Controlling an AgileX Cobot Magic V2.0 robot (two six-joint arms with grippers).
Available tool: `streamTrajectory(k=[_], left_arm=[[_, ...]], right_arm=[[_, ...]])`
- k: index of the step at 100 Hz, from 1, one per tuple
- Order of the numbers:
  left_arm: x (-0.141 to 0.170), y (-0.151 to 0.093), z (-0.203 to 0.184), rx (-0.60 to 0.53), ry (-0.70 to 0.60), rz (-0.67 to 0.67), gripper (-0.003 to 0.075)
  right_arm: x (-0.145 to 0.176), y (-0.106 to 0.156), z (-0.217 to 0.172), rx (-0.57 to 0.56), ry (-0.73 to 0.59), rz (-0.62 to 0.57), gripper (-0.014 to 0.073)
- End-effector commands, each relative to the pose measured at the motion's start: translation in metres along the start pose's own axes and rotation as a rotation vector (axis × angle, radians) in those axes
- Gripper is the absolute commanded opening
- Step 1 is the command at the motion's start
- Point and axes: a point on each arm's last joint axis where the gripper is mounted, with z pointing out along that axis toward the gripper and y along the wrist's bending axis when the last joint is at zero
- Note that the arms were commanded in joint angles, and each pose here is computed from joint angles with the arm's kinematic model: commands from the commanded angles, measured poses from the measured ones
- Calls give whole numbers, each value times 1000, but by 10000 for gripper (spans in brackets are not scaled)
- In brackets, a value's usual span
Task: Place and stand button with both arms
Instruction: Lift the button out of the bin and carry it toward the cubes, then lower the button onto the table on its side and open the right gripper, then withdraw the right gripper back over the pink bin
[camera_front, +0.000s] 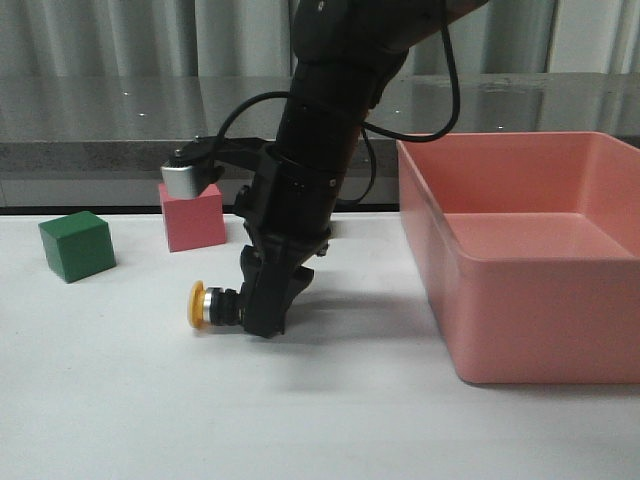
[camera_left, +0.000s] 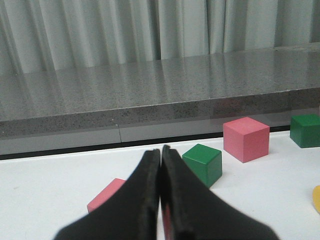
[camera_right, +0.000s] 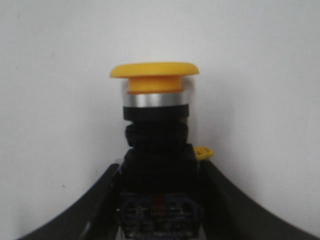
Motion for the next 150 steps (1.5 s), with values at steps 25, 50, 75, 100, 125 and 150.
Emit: streamTrajectory(k=[25,50,75,100,125,150], left_arm=[[1,0,-2,0,-82,-10,-19],[1,0,-2,0,-82,-10,-19],[1,0,-2,0,-82,-10,-19],[1,0,-2,0,-82,-10,-19],[1,0,-2,0,-82,-10,-19],[1,0,-2,0,-82,-10,-19]], right_arm=[[-16,-2,-33,66,-75,-27,225],[-21,-2,-50,93,-100,-16,594],[-32,3,-109,141,-119,14,605],[-22,2,-190,284,-165,258,404],[17,-6,-271,445,-321,558,-50],[60,5,-334,580,-436,742,-59]])
